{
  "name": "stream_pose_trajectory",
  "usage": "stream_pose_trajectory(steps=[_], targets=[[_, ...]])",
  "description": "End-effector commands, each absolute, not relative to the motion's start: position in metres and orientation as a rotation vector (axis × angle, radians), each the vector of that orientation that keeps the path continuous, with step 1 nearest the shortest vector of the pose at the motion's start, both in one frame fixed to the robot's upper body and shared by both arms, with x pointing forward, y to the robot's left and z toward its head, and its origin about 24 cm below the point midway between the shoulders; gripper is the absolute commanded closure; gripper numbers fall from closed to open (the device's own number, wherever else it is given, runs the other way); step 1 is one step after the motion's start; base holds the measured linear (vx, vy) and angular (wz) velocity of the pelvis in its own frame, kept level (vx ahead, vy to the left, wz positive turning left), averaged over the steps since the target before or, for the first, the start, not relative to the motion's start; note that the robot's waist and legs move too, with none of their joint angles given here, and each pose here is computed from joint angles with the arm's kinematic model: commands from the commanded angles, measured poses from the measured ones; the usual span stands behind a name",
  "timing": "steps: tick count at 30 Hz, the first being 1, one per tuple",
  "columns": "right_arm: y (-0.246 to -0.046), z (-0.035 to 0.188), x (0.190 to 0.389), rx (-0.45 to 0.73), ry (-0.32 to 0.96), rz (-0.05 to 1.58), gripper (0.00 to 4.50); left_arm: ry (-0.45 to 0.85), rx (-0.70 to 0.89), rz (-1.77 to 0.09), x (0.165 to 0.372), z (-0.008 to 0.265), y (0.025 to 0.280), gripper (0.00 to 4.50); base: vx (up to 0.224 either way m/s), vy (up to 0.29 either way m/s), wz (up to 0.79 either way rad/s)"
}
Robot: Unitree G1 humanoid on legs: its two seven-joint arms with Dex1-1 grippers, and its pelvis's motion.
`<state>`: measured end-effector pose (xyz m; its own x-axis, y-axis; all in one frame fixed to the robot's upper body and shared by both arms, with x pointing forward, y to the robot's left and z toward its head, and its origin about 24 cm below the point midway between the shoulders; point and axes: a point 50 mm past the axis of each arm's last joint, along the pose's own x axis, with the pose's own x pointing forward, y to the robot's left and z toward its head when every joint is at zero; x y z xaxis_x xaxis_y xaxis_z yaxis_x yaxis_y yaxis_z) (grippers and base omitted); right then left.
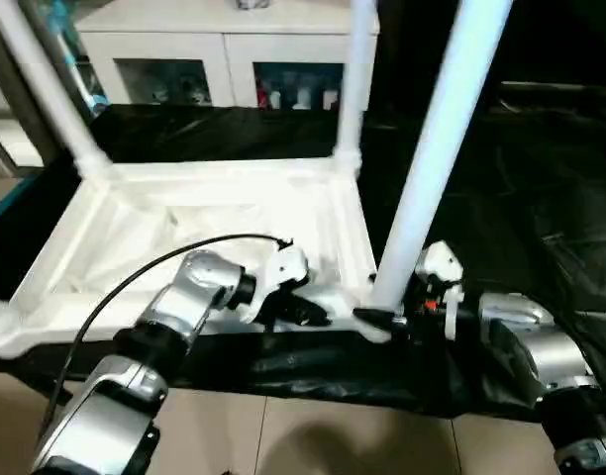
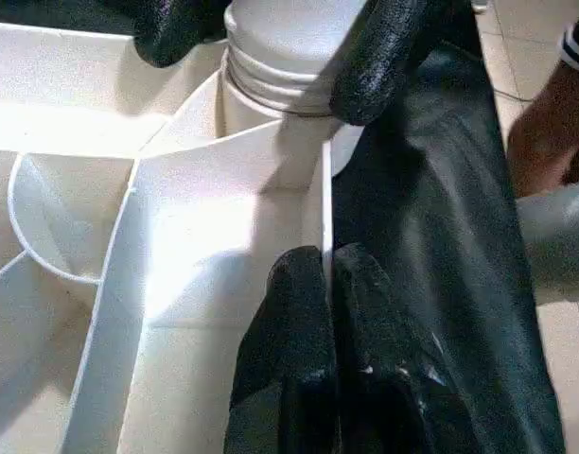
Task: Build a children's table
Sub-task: Rotate leg to tighten
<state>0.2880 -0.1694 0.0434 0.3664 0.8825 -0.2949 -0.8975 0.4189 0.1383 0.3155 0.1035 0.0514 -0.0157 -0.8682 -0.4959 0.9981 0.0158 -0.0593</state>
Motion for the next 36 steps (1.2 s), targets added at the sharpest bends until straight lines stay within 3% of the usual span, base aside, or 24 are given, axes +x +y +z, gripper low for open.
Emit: stream_pose_trajectory(steps=[1,7,9,13,14,20,25,26,32,36], targets=[[-0.171,0.045,0.286,-0.039,0.361,1.15,0.97,0.473,0.38,-1.569,0.312,0.05,0.102,4.5,0.0,0.0,0.0],[-0.165,0.04,0.286,-0.032,0.373,1.136,1.67,0.462,0.376,-1.515,0.314,0.05,0.102,4.5,0.0,0.0,0.0],[-0.165,0.032,0.295,-0.031,0.379,0.982,1.73,0.432,0.363,-1.413,0.323,0.051,0.094,4.5,0.0,0.0,0.0],[-0.165,0.026,0.3,-0.043,0.39,0.881,1.81,0.414,0.358,-1.346,0.329,0.052,0.089,4.5,0.0,0.0,0.0],[-0.165,0.018,0.307,-0.019,0.406,0.724,1.81,0.395,0.356,-1.238,0.339,0.054,0.079,4.5,0.0,0.0,0.0],[-0.161,0.005,0.323,-0.015,0.441,0.424,1.81,0.369,0.343,-1.011,0.357,0.059,0.055,4.5,0.0,0.0,0.0],[-0.147,0.009,0.331,0.012,0.403,0.448,1.81,0.359,0.351,-1.011,0.358,0.06,0.045,4.5,0.0,0.0,0.0],[-0.145,0.012,0.332,0.044,0.389,0.472,1.25,0.356,0.356,-1.029,0.358,0.06,0.043,4.5,0.0,0.0,0.0],[-0.138,0.021,0.331,0.05,0.342,0.61,0.68,0.35,0.364,-1.127,0.352,0.058,0.046,4.5,0.0,0.0,0.0],[-0.143,0.027,0.319,0.01,0.321,0.801,0.68,0.35,0.364,-1.26,0.344,0.056,0.055,4.5,0.0,0.0,0.0]])
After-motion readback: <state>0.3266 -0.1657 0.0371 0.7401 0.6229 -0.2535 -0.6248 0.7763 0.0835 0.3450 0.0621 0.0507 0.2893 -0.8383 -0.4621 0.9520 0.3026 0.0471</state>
